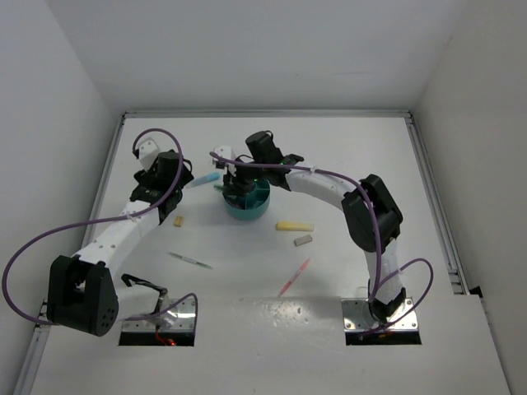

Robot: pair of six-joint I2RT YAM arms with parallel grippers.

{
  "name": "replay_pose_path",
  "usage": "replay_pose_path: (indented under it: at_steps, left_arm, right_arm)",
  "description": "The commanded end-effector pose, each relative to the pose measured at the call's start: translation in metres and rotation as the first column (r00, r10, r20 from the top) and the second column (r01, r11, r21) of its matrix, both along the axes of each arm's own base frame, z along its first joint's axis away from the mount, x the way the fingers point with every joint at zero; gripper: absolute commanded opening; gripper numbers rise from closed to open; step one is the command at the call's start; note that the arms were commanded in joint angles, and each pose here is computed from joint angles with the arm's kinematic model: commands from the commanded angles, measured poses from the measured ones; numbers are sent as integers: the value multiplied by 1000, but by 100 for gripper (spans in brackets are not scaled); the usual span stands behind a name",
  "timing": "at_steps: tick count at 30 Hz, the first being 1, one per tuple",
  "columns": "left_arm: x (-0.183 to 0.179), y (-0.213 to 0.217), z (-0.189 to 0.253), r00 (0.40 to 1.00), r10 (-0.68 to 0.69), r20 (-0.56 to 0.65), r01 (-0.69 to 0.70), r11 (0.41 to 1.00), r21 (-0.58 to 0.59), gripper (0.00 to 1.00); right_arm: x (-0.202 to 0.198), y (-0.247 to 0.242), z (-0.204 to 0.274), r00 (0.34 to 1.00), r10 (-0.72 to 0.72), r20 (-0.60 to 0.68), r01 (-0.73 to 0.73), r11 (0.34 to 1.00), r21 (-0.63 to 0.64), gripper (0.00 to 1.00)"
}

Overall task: Sort the stationery into containers
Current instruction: Place the pen in the storage box, then move the pen to the center of the board.

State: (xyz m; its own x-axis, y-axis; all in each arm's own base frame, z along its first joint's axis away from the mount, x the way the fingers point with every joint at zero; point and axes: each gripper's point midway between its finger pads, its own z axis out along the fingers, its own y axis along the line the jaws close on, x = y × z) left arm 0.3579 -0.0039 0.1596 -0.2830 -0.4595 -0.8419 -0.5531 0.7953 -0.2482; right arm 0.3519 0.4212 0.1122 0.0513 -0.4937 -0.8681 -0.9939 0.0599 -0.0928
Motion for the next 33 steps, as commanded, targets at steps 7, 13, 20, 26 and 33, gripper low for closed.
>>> replay_pose_path:
  at_steps: [7, 13, 20, 26, 33]
  left_arm:
    - [6, 4, 27, 997, 24, 76, -23, 1000, -13, 79]
    - [6, 4, 27, 997, 24, 76, -23, 1000, -13, 77]
    - [11, -6, 2, 1000, 7, 12, -6, 999, -51, 55]
    - [11, -4, 2, 1000, 13, 14, -12, 998, -64, 53]
    - [35, -40, -16, 991, -132, -37, 123, 975, -183, 6]
  right_arm:
    - [-7, -8, 3, 1000, 2, 2, -2, 1000, -26, 37]
    - [-7, -2, 33, 999, 23, 38, -24, 999, 26, 58]
    - [-6, 0, 87, 998, 35, 58, -40, 996, 85, 100]
    - [-10, -9, 117, 998, 10, 62, -18, 992, 123, 100]
    - [5, -48, 145, 974, -211, 81, 202, 974, 102, 13]
